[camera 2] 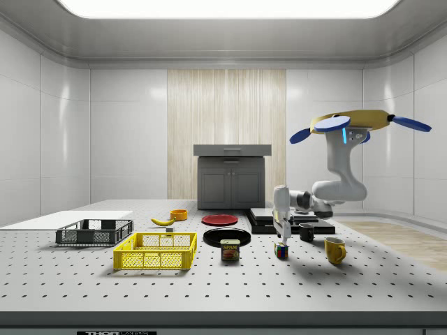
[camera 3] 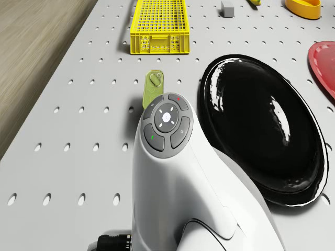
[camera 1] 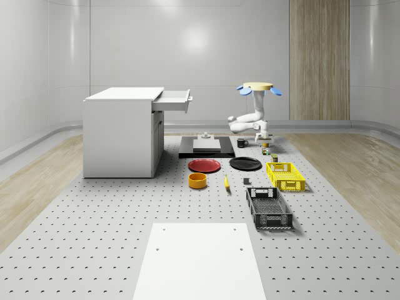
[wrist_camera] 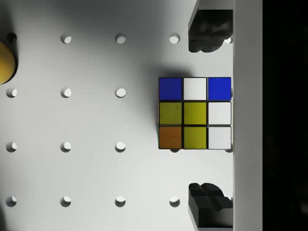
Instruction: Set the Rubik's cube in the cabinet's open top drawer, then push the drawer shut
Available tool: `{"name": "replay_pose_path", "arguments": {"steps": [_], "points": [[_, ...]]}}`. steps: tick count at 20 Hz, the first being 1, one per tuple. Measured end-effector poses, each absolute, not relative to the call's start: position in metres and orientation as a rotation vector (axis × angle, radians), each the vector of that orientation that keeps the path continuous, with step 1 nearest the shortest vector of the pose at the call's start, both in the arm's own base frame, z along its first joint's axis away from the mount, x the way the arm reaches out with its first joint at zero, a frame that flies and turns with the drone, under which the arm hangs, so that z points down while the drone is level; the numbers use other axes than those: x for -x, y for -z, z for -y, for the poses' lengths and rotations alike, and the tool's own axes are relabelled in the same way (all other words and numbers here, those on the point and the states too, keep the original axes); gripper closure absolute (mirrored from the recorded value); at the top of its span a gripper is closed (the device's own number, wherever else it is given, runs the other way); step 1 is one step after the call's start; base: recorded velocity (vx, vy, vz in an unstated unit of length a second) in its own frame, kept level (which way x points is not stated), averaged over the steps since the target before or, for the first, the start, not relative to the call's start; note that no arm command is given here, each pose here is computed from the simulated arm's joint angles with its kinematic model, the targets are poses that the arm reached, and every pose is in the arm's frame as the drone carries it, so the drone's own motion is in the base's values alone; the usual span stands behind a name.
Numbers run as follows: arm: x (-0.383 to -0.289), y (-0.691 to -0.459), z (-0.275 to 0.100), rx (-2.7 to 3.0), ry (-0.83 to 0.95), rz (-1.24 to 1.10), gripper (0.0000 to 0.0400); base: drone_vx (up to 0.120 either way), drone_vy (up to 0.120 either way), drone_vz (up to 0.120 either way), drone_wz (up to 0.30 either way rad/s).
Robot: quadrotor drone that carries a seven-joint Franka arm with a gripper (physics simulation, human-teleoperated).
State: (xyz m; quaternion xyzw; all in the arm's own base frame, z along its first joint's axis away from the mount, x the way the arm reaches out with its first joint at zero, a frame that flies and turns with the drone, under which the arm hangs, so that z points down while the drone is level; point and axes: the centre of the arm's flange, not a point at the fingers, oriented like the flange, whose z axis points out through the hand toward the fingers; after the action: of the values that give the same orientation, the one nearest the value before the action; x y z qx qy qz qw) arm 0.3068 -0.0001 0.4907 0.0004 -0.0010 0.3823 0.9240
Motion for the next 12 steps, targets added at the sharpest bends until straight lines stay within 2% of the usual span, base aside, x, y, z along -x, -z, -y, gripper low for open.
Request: {"name": "replay_pose_path", "arguments": {"steps": [2, 6, 12], "points": [[-0.3068, -0.491, 0.000, -0.001, -0.785, 0.002, 0.0000, 0.000, 0.040, -0.120, 0.000], [-0.3068, -0.494, 0.000, -0.001, -0.785, 0.002, 0.0000, 0.000, 0.000, 0.000, 0.000], [-0.3068, -0.513, 0.000, -0.001, -0.785, 0.002, 0.0000, 0.000, 0.000, 0.000, 0.000]]}}
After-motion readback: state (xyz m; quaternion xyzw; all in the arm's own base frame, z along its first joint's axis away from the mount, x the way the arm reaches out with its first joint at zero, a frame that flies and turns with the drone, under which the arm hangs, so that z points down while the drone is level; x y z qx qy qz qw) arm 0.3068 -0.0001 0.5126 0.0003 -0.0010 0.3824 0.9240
